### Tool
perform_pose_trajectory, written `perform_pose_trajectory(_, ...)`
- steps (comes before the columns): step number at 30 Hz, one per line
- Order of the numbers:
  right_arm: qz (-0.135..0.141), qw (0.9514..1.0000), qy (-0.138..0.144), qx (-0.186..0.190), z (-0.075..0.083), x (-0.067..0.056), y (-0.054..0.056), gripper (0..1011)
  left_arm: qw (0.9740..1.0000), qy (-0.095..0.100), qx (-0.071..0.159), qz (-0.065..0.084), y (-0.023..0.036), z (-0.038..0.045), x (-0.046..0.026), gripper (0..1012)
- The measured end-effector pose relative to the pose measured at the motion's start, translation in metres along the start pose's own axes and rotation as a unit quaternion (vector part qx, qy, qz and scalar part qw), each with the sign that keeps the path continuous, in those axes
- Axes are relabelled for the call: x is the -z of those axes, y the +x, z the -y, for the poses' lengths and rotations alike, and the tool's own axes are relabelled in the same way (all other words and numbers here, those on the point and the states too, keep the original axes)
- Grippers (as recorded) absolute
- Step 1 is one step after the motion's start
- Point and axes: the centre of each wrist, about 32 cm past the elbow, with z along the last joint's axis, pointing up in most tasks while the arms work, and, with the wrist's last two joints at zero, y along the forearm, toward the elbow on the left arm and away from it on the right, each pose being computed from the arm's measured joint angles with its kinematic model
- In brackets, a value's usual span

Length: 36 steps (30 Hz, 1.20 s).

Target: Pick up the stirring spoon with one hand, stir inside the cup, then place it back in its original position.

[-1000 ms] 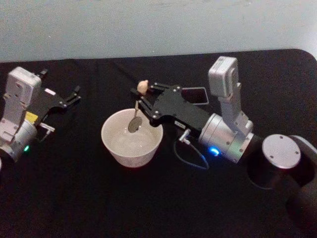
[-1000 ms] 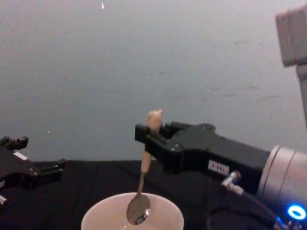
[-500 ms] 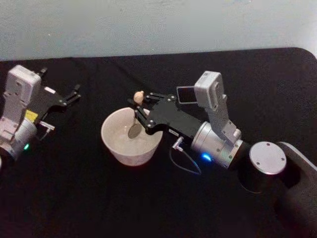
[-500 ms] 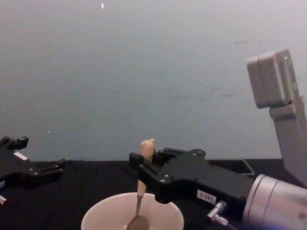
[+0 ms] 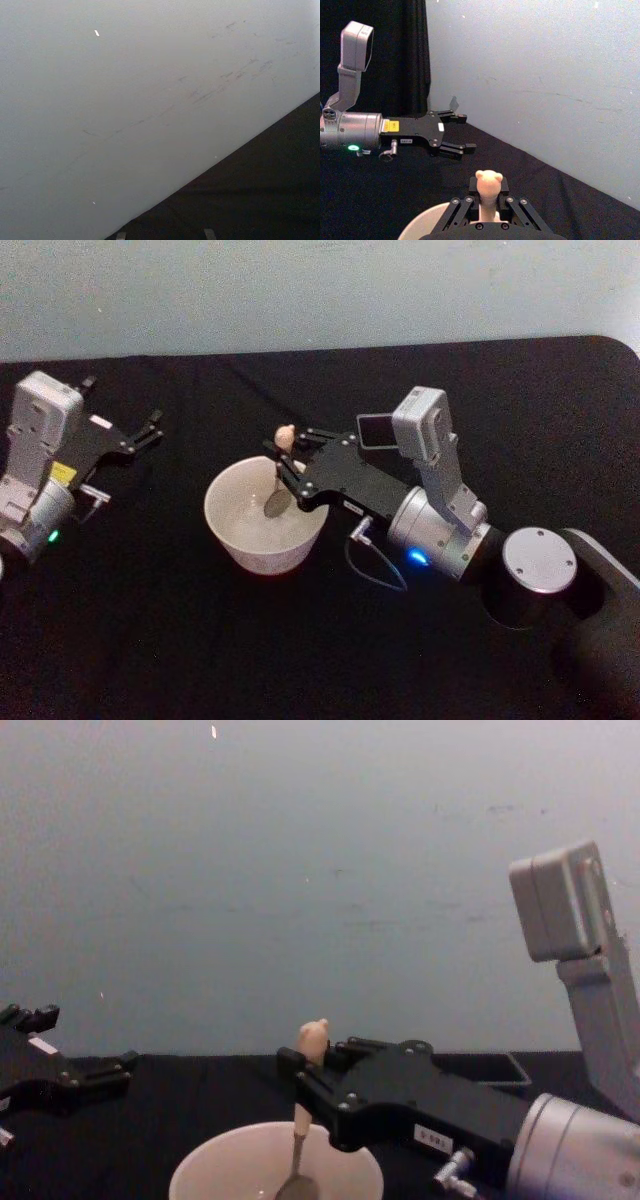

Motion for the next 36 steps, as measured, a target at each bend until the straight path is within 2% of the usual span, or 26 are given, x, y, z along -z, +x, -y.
perform_pose_trajectory(16,-0.003,1.0,0.003,-0.006,0.018,-0.007,0.003,205,1.0,0.0,0.0,0.0,0.0,0.0,0.0,1001)
perform_pose_trajectory(29,-0.014,0.9997,0.001,-0.019,0.033,-0.011,-0.001,205,1.0,0.0,0.0,0.0,0.0,0.0,0.0,1001)
perform_pose_trajectory(36,-0.018,0.9993,0.003,-0.033,0.034,-0.013,-0.006,204,1.0,0.0,0.0,0.0,0.0,0.0,0.0,1001)
